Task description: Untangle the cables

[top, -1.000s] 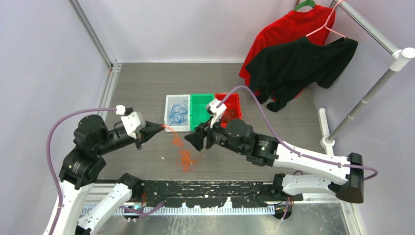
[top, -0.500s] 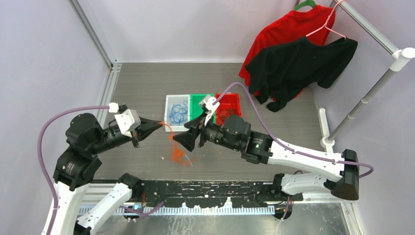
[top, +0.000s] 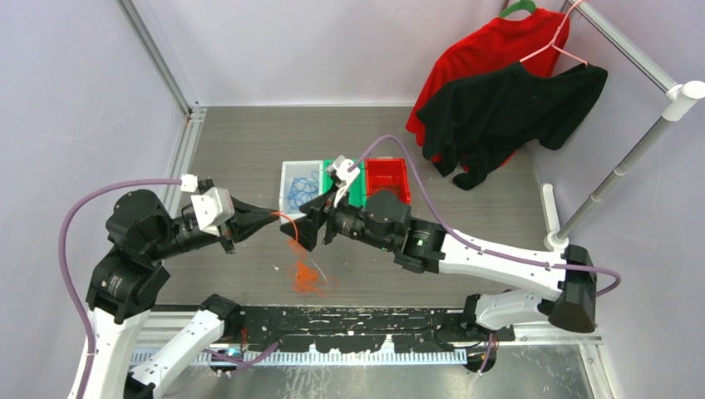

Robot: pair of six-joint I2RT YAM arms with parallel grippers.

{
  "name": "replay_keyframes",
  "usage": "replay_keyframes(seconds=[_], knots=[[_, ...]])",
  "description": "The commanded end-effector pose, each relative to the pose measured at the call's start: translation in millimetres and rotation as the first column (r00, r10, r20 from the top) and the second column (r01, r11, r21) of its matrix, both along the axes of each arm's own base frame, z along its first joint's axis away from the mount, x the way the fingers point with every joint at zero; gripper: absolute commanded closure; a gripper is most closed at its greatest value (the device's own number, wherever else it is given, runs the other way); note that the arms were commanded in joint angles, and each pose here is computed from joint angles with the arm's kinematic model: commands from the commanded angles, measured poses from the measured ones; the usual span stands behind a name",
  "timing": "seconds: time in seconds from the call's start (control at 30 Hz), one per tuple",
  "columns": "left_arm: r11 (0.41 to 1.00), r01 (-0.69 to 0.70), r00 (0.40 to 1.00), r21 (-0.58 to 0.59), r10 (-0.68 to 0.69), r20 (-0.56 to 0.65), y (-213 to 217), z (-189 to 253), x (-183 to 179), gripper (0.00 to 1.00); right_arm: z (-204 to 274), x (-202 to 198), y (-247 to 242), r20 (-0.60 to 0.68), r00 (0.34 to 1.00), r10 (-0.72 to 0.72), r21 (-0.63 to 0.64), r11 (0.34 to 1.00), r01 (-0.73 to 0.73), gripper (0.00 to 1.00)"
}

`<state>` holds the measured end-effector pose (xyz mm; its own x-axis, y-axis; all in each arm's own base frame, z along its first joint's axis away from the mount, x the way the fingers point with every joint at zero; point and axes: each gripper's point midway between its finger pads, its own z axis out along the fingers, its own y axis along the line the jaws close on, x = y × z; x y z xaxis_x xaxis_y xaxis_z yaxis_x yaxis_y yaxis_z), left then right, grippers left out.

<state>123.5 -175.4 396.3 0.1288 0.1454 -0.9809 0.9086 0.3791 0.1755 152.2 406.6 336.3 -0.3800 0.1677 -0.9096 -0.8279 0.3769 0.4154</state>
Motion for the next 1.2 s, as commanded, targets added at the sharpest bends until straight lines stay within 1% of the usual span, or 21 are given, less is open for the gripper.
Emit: replay_keyframes(seconds=[0.0, 0.13, 0.27, 0.4, 0.57, 0.87, 1.0, 1.1, 1.17], knots=[[0.998, 0.045, 0.999, -0.04, -0.044, 0.009, -4.6, 19.8, -7.4, 1.0, 51.2, 5.5, 14.7, 0.043, 0.999, -0.006, 0.138, 0.99, 0.0, 0.27], [0.996, 0.067, 0.998, -0.067, -0.068, -0.01, -7.8, 30.4, -11.4, 1.0, 37.5, 15.7, 26.6, 0.036, 0.999, -0.033, 0.111, 0.993, 0.029, 0.29], [0.992, 0.085, 0.996, -0.097, -0.086, -0.009, -9.2, 47.6, -16.7, 1.0, 8.3, 20.6, 32.6, 0.007, 0.999, -0.047, 0.075, 0.996, 0.047, 0.31], [0.986, 0.106, 0.994, -0.129, -0.108, -0.003, -11.4, 67.7, -20.9, 1.0, -22.0, 28.3, 30.6, -0.035, 0.996, -0.082, 0.059, 0.995, 0.084, 0.44], [0.982, 0.11, 0.993, -0.151, -0.103, 0.05, -10.1, 93.4, -23.4, 1.0, -54.5, 32.3, 23.2, -0.093, 0.99, -0.11, 0.041, 0.993, 0.114, 0.51], [0.982, 0.097, 0.986, -0.164, -0.072, 0.148, -5.1, 127.8, -24.9, 1.0, -118.5, 38.1, 1.1, -0.163, 0.968, -0.19, -0.052, 0.982, 0.184, 0.53], [0.987, 0.073, 0.98, -0.146, -0.044, 0.192, -3.2, 134.3, -17.7, 1.0, -146.3, 35.5, -8.9, -0.185, 0.96, -0.211, -0.102, 0.975, 0.195, 0.57], [0.989, 0.06, 0.974, -0.132, -0.029, 0.223, -1.8, 135.5, -14.0, 1.0, -158.4, 34.3, -18.6, -0.189, 0.954, -0.232, -0.129, 0.969, 0.21, 0.59], [0.991, 0.051, 0.971, -0.123, -0.02, 0.239, -1.0, 134.8, -11.6, 1.0, -156.4, 35.1, -25.9, -0.174, 0.953, -0.249, -0.14, 0.964, 0.226, 0.58]])
